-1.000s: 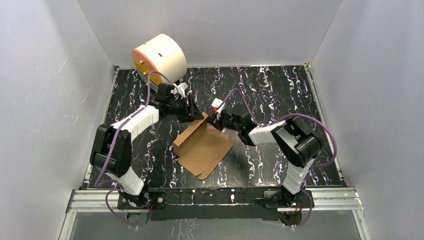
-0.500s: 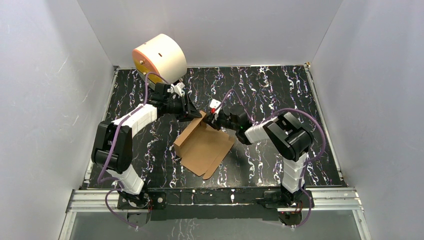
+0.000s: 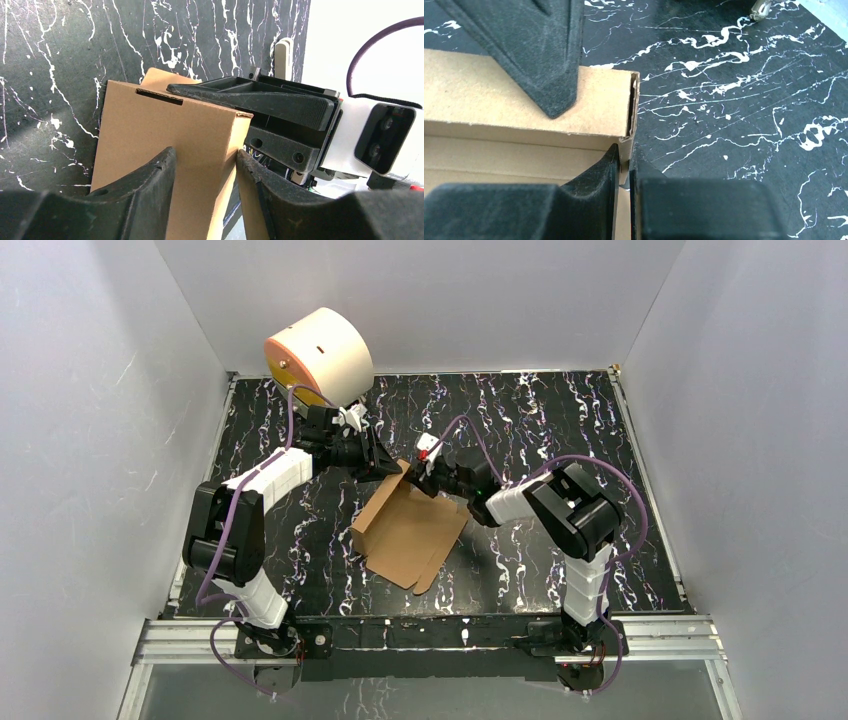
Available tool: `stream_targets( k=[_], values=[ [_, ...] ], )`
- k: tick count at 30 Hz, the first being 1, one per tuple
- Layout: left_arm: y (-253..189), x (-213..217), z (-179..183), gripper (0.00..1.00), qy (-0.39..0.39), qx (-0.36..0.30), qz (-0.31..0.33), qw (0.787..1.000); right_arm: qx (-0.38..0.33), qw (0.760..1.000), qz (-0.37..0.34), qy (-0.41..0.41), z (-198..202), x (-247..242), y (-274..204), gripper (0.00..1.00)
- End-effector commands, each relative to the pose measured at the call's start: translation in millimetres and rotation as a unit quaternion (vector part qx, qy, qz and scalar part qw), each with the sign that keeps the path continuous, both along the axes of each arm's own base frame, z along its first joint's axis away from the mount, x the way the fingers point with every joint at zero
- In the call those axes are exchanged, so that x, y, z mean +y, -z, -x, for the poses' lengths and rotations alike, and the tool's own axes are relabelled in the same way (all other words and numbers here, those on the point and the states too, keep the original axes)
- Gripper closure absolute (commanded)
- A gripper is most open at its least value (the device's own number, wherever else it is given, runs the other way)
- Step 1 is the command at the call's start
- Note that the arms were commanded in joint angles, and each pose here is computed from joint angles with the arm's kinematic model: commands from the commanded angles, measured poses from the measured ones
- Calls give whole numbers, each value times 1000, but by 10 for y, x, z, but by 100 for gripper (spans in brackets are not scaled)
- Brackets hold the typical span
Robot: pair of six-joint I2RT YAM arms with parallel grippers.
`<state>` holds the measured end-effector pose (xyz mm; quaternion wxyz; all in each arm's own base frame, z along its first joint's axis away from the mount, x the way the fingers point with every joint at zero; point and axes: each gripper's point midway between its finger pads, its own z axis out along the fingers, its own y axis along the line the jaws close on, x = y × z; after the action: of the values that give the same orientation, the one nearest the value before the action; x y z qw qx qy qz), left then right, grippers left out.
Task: Fold the paper box
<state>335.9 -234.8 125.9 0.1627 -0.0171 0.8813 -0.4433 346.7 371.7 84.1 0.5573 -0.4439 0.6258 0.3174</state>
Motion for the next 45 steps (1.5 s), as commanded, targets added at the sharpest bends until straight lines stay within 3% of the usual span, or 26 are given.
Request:
stream_targets(
  k=[1,9,15,20,29,36,40,45],
  values=[
    [104,-86,296,56,28,68,20,997,-9,995,-7,95,-373,-59,-184,90],
    [77,-107,324,56,28,73,34,996,34,984,-41,172,-500,-183,-289,90],
    [62,-92,318,55,21,68,29,997,47,987,-59,144,-418,-93,-388,86],
    [18,-3,270,51,8,42,-6,999,45,990,-69,115,-253,-102,-445,75],
    [-255,289,120,46,-32,-44,-81,995,55,988,-35,143,-32,-423,-438,48],
    [-662,601,55,44,-85,-147,-145,975,66,978,-9,198,171,-858,-556,25],
    [-866,723,121,44,-107,-192,-172,960,74,963,-21,258,241,-1167,-682,18],
    [-1042,583,422,45,-87,-242,-217,942,83,956,-59,275,444,-1376,-865,10]
  ],
)
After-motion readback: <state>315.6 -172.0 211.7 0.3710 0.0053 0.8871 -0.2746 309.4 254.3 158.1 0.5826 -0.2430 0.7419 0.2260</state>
